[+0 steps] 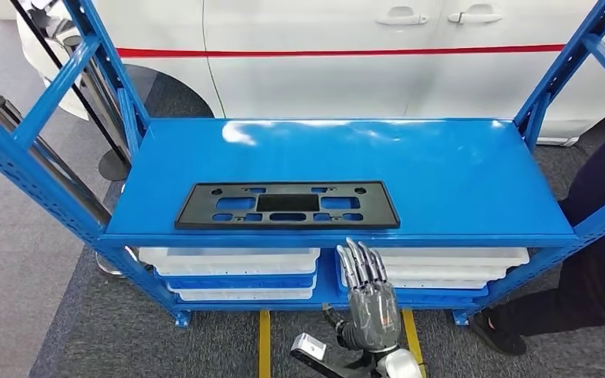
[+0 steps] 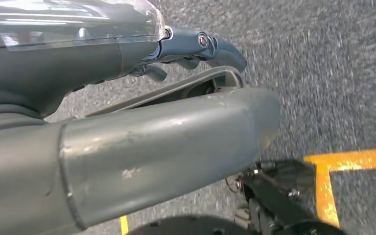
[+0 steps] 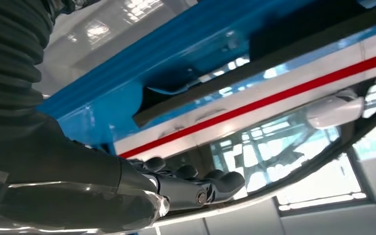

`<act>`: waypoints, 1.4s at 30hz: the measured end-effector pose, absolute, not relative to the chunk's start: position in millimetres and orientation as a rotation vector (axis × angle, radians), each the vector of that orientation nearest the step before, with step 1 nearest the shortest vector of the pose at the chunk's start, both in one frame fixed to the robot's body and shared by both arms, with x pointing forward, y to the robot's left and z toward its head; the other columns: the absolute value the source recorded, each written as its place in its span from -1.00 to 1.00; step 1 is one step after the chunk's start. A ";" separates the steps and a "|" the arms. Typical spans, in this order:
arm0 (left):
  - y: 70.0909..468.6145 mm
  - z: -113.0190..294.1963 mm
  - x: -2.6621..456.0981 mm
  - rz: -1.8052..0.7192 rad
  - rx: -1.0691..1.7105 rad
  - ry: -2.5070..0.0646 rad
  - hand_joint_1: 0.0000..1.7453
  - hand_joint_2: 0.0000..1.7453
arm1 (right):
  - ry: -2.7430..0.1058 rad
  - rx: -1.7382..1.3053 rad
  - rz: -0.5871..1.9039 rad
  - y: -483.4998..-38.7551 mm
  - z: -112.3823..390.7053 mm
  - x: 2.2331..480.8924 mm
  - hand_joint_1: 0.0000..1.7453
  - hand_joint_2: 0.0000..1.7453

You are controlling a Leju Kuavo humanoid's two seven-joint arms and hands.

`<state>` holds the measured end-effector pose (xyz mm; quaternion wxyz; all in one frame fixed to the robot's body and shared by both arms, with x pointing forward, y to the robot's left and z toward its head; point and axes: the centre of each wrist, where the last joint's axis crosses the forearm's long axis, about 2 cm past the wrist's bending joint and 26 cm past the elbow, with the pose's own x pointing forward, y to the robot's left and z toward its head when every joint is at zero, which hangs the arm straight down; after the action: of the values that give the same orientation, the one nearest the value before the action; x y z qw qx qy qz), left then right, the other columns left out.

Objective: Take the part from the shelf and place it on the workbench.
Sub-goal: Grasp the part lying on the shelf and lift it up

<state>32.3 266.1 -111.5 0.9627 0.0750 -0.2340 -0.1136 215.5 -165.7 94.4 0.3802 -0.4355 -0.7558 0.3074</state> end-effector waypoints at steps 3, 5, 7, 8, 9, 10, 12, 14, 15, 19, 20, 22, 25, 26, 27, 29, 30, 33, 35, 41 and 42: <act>268.7 -111.8 31.6 -0.229 0.143 -0.465 -1.00 -1.00 | -1.919 -1.093 0.787 -163.5 90.2 215.2 -1.00 1.00; 270.9 -112.0 30.1 -0.230 0.142 -0.461 -1.00 -1.00 | -1.909 -1.082 0.787 -162.6 87.6 214.8 -1.00 1.00; 272.6 -112.1 29.4 -0.231 0.144 -0.459 -1.00 -1.00 | -1.903 -1.075 0.786 -161.9 86.0 214.7 -1.00 1.00; 273.1 -112.1 29.6 -0.231 0.144 -0.459 -1.00 -1.00 | -1.902 -1.073 0.787 -161.6 85.6 214.9 -1.00 1.00; 273.3 -112.1 29.9 -0.231 0.144 -0.459 -1.00 -1.00 | -1.902 -1.072 0.787 -161.4 85.4 215.1 -1.00 1.00; 273.4 -112.1 30.1 -0.231 0.144 -0.459 -1.00 -1.00 | -1.902 -1.071 0.787 -161.3 85.2 215.4 -1.00 1.00; 273.7 -112.1 30.4 -0.231 0.144 -0.459 -1.00 -1.00 | -1.902 -1.068 0.785 -161.1 84.9 215.8 -1.00 1.00; 274.2 -112.2 29.2 -0.231 0.145 -0.456 -1.00 -1.00 | -1.903 -1.064 0.777 -160.9 84.8 216.3 -1.00 1.00; 274.4 -112.3 28.6 -0.232 0.145 -0.454 -1.00 -1.00 | -1.903 -1.061 0.772 -160.9 84.9 216.5 -1.00 1.00; 274.7 -112.3 28.3 -0.234 0.144 -0.451 -1.00 -1.00 | -1.904 -1.049 0.758 -160.4 84.3 216.4 -1.00 1.00; 274.7 -112.4 27.7 -0.235 0.143 -0.449 -1.00 -1.00 | -1.904 -1.046 0.756 -160.2 84.0 216.4 -1.00 1.00; 274.8 -112.5 26.5 -0.235 0.141 -0.445 -1.00 -1.00 | -1.905 -1.040 0.750 -160.0 83.8 216.3 -1.00 1.00; 272.8 -112.5 26.2 -0.236 0.134 -0.442 -1.00 -1.00 | -1.907 -1.033 0.744 -160.3 83.0 216.1 -1.00 1.00; 272.4 -112.4 27.6 -0.237 0.132 -0.443 -1.00 -1.00 | -1.908 -1.030 0.742 -160.1 82.9 216.2 -1.00 1.00; 272.8 -112.2 29.6 -0.237 0.133 -0.447 -1.00 -1.00 | -1.911 -1.027 0.740 -159.6 83.2 216.4 -1.00 1.00; 275.4 -112.1 31.9 -0.238 0.138 -0.451 -1.00 -1.00 | -1.921 -1.021 0.735 -157.7 84.4 217.2 -1.00 1.00; 276.2 -112.1 32.2 -0.240 0.139 -0.451 -1.00 -1.00 | -1.925 -1.017 0.733 -156.8 84.9 217.6 -1.00 1.00; 277.2 -112.1 32.3 -0.244 0.138 -0.449 -1.00 -1.00 | -1.932 -1.002 0.724 -155.0 84.7 218.1 -1.00 1.00; 278.9 -112.3 31.5 -0.246 0.139 -0.446 -1.00 -1.00 | -1.933 -0.990 0.720 -154.1 83.7 218.1 -1.00 1.00; 281.6 -112.3 31.9 -0.248 0.138 -0.443 -1.00 -1.00 | -1.934 -0.968 0.724 -151.1 81.2 219.0 -1.00 1.00; 281.8 -112.3 31.9 -0.251 0.136 -0.443 -1.00 -1.00 | -1.934 -0.966 0.726 -150.5 81.0 219.3 -1.00 1.00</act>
<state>31.9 281.8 -112.3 0.9655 0.0674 -0.2188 -0.1241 219.3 -150.5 81.0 0.4172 -0.3850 -0.7708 0.2892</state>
